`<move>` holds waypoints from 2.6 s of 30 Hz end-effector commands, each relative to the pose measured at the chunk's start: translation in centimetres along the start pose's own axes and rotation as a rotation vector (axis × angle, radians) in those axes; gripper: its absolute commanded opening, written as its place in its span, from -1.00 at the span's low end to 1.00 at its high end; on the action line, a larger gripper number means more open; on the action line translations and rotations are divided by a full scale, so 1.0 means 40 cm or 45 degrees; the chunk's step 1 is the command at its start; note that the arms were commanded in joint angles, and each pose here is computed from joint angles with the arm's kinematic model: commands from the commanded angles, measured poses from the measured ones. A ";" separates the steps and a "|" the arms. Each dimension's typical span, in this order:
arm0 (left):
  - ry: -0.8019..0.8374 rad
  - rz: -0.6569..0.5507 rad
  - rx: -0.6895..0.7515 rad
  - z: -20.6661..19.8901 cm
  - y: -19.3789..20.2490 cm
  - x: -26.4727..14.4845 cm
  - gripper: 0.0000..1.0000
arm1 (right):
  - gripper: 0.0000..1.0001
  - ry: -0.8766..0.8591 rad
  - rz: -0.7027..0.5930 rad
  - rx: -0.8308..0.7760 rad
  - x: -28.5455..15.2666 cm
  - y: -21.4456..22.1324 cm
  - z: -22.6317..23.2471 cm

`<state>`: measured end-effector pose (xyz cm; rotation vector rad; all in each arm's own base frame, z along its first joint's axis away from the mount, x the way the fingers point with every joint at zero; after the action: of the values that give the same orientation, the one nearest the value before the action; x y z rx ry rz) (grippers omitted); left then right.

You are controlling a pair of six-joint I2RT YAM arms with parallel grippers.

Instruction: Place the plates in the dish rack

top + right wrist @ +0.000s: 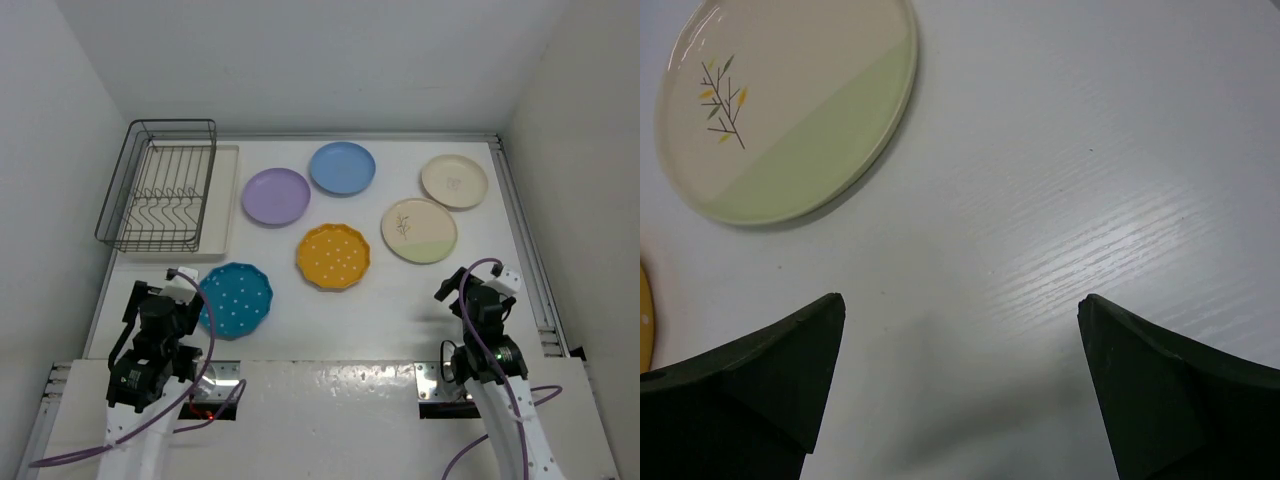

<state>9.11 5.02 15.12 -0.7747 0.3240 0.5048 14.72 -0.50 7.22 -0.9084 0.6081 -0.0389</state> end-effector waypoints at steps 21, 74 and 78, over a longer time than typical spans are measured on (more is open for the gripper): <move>0.992 0.421 0.399 0.012 -0.314 0.068 1.00 | 1.00 -0.193 0.086 -0.154 -0.023 -0.059 0.096; 1.110 0.630 0.125 -0.148 -0.077 0.327 -1.00 | 1.00 -0.265 0.014 -0.156 -0.014 -0.063 0.105; 1.017 0.501 0.144 -0.098 -0.157 0.300 -1.00 | 1.00 -0.273 0.026 -0.156 -0.013 -0.063 0.110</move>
<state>20.37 2.28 7.76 -0.8235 1.4104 0.5877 16.49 1.29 10.03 -1.0121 0.4668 0.1406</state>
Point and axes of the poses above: each gripper's point midway between its finger pads, its own x axis out along the fingers, its own z axis along the line the jaws close on, y = z × x, the point moved 6 cm from there along -x, back along the fingers, and after that the axes turned 14 degrees about x, right-handed, at the moved point
